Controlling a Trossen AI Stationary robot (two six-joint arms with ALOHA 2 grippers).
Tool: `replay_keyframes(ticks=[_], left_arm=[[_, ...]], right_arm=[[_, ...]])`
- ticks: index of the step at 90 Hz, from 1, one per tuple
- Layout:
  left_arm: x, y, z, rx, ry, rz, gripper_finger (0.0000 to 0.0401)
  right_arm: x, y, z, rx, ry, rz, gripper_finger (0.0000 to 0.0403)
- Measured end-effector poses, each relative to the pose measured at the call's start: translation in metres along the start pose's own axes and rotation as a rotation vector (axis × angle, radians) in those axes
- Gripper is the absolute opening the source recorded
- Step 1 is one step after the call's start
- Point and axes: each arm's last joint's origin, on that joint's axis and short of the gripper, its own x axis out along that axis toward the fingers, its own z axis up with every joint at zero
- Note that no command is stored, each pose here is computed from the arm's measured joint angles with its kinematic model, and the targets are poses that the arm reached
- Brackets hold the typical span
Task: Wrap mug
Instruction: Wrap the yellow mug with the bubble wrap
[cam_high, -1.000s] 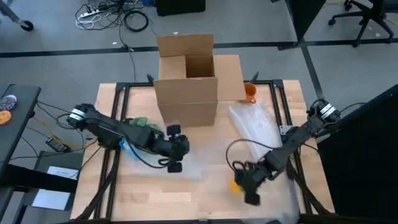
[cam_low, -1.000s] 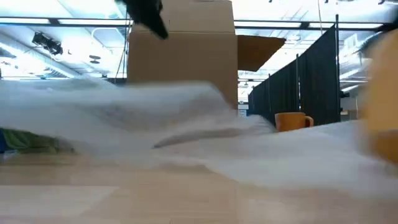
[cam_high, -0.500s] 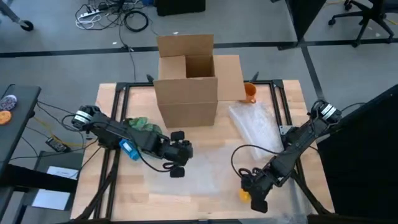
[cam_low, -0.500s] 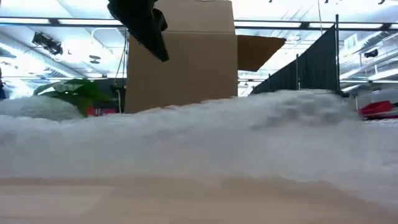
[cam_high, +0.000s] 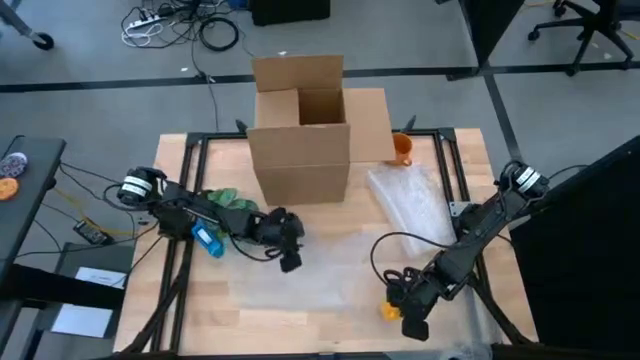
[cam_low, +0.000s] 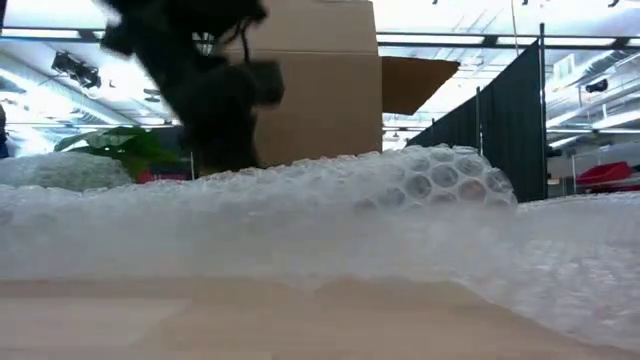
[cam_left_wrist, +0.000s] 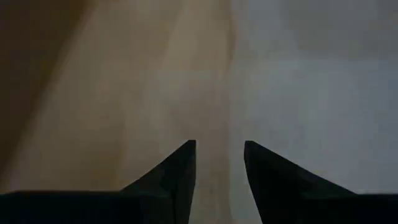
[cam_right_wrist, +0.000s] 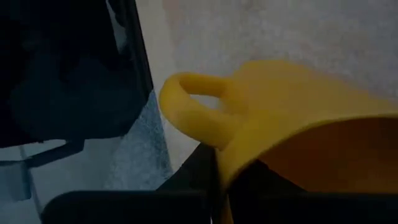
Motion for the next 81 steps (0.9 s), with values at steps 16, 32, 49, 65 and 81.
replay_keyframes(ticks=[16, 32, 49, 65, 81], left_arm=[[0.008, 0.026, -0.018, -0.071, 0.036, 0.148, 0.0121], [0.0, 0.046, -0.022, -0.044, 0.129, 0.434, 0.0121], [-0.033, 0.057, -0.011, 0.054, 0.283, 0.822, 0.0121], [-0.077, 0.053, 0.016, 0.062, 0.343, 1.032, 0.0121], [-0.108, 0.029, 0.042, 0.041, 0.291, 0.99, 0.0121]], right_arm=[[0.0, 0.0, 0.001, -0.015, -0.018, -0.012, 0.0], [0.0, -0.001, 0.001, -0.016, -0.02, -0.013, 0.0], [0.0, -0.001, 0.0, -0.017, -0.019, -0.013, 0.0], [0.0, -0.001, 0.001, -0.019, -0.024, -0.016, 0.0], [0.0, -0.001, 0.001, -0.024, -0.037, -0.024, 0.0]])
